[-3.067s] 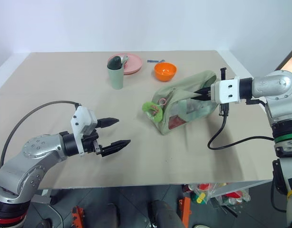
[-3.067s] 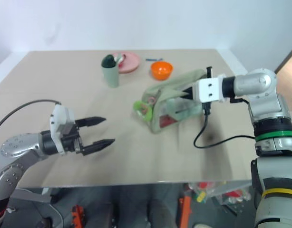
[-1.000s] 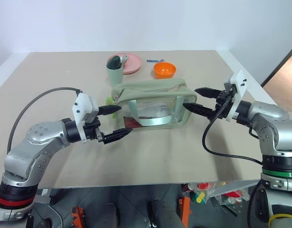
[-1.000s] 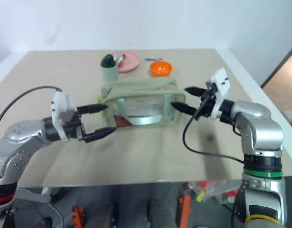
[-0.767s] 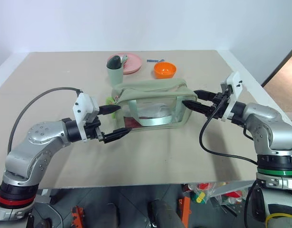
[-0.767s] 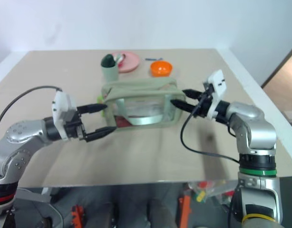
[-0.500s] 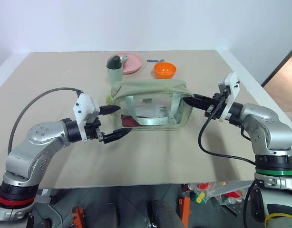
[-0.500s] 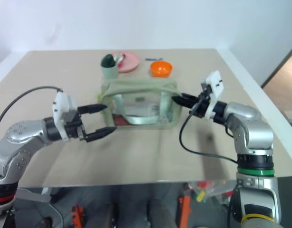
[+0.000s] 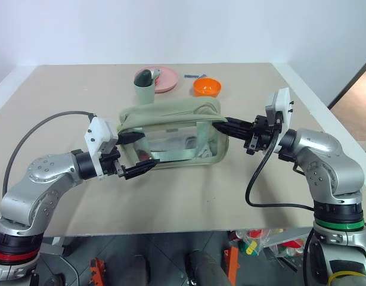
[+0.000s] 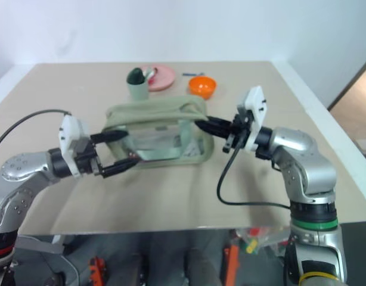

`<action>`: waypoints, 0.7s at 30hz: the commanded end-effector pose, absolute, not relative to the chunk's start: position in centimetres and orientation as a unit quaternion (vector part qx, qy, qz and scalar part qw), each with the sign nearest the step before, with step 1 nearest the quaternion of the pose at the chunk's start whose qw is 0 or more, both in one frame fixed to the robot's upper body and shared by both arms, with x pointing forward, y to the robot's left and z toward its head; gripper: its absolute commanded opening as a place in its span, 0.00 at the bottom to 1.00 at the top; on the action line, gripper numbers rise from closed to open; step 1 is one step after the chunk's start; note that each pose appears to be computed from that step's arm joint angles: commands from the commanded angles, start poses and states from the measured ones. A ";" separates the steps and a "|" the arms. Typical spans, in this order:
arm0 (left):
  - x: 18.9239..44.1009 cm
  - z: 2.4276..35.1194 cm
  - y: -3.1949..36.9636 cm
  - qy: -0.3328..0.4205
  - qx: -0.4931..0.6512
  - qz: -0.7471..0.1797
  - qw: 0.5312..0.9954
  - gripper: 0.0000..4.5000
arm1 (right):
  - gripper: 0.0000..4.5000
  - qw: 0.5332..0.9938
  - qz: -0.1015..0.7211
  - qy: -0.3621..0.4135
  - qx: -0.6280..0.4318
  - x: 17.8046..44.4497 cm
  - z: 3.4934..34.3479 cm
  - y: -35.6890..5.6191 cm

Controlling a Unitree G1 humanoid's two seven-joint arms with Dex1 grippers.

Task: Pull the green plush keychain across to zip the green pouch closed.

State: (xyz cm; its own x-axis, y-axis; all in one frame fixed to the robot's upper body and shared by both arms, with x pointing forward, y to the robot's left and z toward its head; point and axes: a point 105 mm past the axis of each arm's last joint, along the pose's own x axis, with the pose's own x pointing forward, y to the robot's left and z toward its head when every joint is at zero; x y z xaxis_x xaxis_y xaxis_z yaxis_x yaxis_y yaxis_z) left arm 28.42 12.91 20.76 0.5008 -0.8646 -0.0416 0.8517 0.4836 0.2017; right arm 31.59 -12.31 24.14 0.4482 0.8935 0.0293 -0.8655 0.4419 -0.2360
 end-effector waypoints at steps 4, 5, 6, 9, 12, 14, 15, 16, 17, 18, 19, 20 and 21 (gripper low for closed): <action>27.9 22.1 12.2 -0.058 0.106 -0.510 0.852 1.00 | 0.02 0.847 0.515 -0.090 -0.101 30.8 23.6 -12.3; 27.9 22.2 12.2 -0.059 0.103 -0.511 0.851 1.00 | 0.02 0.848 0.513 -0.087 -0.102 30.8 23.2 -12.5; 27.9 22.2 12.1 -0.059 0.102 -0.512 0.851 1.00 | 0.02 0.848 0.512 -0.085 -0.103 30.8 23.1 -12.6; 27.4 22.7 12.0 -0.062 0.064 -0.521 0.849 1.00 | 0.02 0.851 0.508 -0.078 -0.106 30.8 22.3 -12.9; 26.0 23.7 12.0 -0.049 -0.010 -0.548 0.835 1.00 | 0.02 0.850 0.509 -0.077 -0.110 30.7 21.9 -13.0; 25.1 23.9 13.1 -0.021 -0.028 -0.554 0.832 1.00 | 0.02 0.849 0.511 -0.078 -0.113 30.7 21.8 -13.0; 24.9 23.8 13.8 -0.009 -0.025 -0.550 0.835 1.00 | 0.02 0.848 0.512 -0.079 -0.114 30.6 21.8 -12.9; 24.8 23.7 14.5 0.002 -0.019 -0.542 0.840 1.00 | 0.02 0.848 0.512 -0.080 -0.114 30.6 21.8 -12.9; 24.8 23.7 15.2 0.008 -0.012 -0.532 0.846 1.00 | 0.02 0.847 0.513 -0.080 -0.114 30.6 21.8 -12.9; 25.2 23.8 16.3 0.008 -0.006 -0.509 0.860 1.00 | 0.02 0.846 0.514 -0.080 -0.116 30.6 21.7 -12.9; 25.7 24.1 17.4 0.003 -0.001 -0.485 0.874 1.00 | 0.02 0.845 0.516 -0.080 -0.118 30.5 21.7 -12.9; 26.0 24.2 18.1 -0.001 0.001 -0.469 0.883 1.00 | 0.02 0.844 0.518 -0.080 -0.119 30.5 21.7 -12.8; 26.7 24.5 19.3 -0.012 0.000 -0.438 0.899 1.00 | 0.02 0.843 0.519 -0.081 -0.121 30.5 21.7 -12.8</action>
State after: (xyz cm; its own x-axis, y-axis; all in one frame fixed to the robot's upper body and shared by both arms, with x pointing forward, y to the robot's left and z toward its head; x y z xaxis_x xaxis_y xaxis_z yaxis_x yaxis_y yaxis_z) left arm 26.00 17.40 23.23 0.5341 -0.8452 -0.0218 0.8442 0.5345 -0.0406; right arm 30.87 -13.02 21.08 0.4679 0.8838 0.0058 -0.8555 0.4545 -0.2479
